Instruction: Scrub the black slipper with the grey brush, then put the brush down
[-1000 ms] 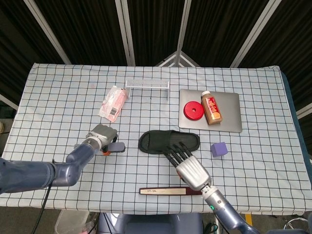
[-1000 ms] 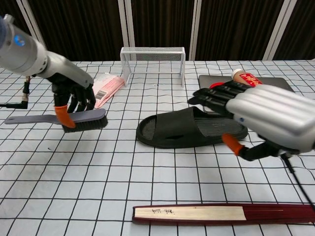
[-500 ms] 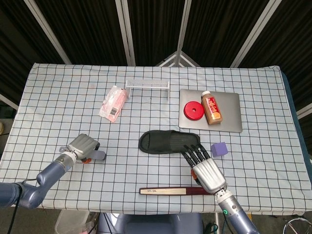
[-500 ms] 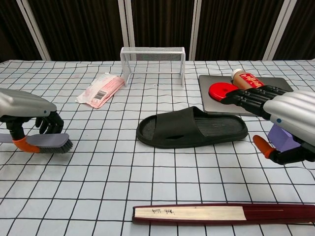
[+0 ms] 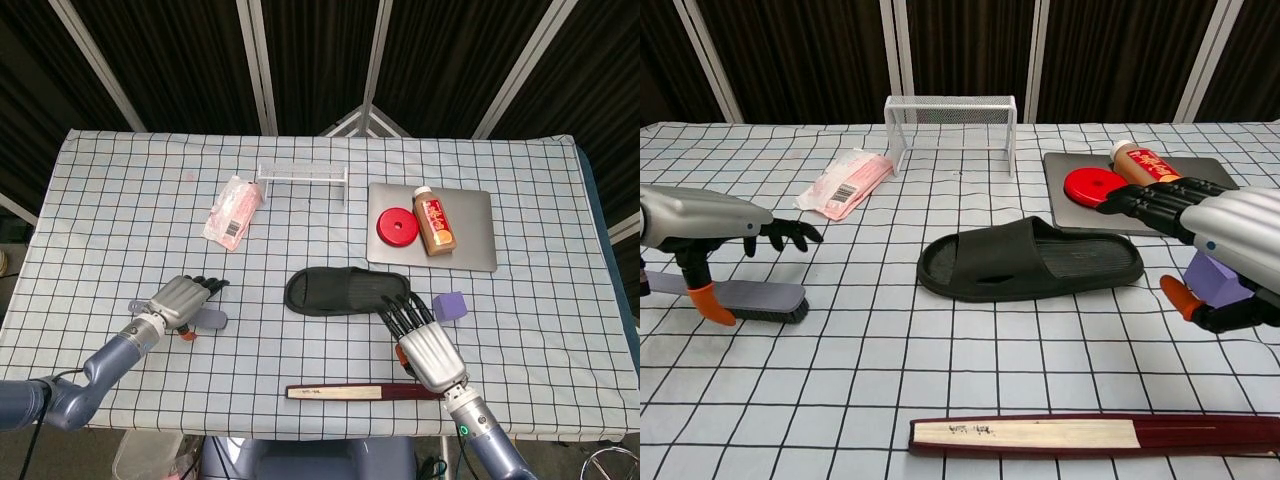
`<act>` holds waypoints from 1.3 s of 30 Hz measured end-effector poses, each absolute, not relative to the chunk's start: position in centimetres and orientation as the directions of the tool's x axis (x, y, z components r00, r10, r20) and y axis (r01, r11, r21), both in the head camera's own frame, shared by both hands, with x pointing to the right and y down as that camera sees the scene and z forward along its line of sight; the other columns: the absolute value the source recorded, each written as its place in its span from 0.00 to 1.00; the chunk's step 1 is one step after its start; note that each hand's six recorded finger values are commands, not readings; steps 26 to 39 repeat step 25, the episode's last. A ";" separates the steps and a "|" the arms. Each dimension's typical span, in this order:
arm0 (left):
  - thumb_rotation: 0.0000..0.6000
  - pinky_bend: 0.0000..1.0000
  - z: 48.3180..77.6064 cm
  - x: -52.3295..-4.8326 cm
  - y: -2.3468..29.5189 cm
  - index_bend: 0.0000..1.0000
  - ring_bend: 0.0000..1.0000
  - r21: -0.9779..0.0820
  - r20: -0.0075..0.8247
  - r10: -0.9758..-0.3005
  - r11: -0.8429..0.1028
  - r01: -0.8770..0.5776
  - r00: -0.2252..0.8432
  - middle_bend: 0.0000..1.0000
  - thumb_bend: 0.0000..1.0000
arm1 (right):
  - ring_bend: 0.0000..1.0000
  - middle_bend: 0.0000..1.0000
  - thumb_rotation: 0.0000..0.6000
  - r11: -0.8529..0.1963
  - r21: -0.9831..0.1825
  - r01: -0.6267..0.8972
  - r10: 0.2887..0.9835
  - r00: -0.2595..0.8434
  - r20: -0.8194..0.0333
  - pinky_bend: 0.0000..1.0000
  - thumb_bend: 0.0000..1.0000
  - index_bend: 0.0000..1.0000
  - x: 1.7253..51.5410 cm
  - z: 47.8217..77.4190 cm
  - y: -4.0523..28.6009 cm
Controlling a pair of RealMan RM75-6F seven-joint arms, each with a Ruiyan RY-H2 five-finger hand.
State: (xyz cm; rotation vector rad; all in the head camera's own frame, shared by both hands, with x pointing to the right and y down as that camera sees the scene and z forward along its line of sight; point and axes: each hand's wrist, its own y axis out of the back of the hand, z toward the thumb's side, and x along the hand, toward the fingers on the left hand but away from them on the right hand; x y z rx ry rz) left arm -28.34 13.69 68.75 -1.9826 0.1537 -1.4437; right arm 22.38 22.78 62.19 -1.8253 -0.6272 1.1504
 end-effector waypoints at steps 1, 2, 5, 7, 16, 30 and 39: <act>0.95 0.23 68.3 -28.3 13.7 0.00 0.11 -0.580 0.796 -0.463 -0.768 0.271 0.390 0.05 0.08 | 0.00 0.01 1.00 -0.499 -0.866 -0.031 0.768 0.446 -0.459 0.00 0.67 0.00 22.5 62.1 22.8; 0.94 0.21 67.6 -28.3 13.9 0.00 0.09 -0.586 0.787 -0.466 -0.769 0.255 0.403 0.04 0.07 | 0.00 0.00 1.00 -0.499 -0.866 -0.031 0.769 0.446 -0.459 0.00 0.67 0.00 22.6 62.0 22.9; 0.91 0.16 65.3 -28.5 14.2 0.00 0.01 -0.608 0.757 -0.481 -0.766 0.209 0.442 0.00 0.07 | 0.00 0.00 1.00 -0.491 -0.871 -0.033 0.772 0.446 -0.452 0.00 0.67 0.00 23.0 61.4 23.1; 0.90 0.09 63.9 -28.9 14.4 0.00 0.00 -0.633 0.729 -0.500 -0.752 0.183 0.467 0.00 0.07 | 0.00 0.00 1.00 -0.478 -0.878 -0.033 0.783 0.438 -0.442 0.00 0.67 0.00 23.6 60.8 23.3; 0.91 0.01 57.4 -37.3 18.0 0.00 0.00 -0.844 0.494 -0.761 -0.537 0.019 0.421 0.00 0.06 | 0.00 0.00 1.00 -0.476 -0.879 0.025 0.847 0.281 -0.450 0.00 0.65 0.00 30.3 60.0 24.4; 0.91 0.00 54.5 -45.5 26.8 0.00 0.00 -0.945 0.324 -0.914 -0.326 0.033 0.243 0.00 0.06 | 0.00 0.00 1.00 -0.467 -0.883 0.045 0.872 0.188 -0.452 0.00 0.64 0.00 35.2 58.7 24.7; 0.91 0.00 54.5 -45.5 26.8 0.00 0.00 -0.945 0.324 -0.914 -0.326 0.033 0.243 0.00 0.06 | 0.00 0.00 1.00 -0.467 -0.883 0.045 0.872 0.188 -0.452 0.00 0.64 0.00 35.2 58.7 24.7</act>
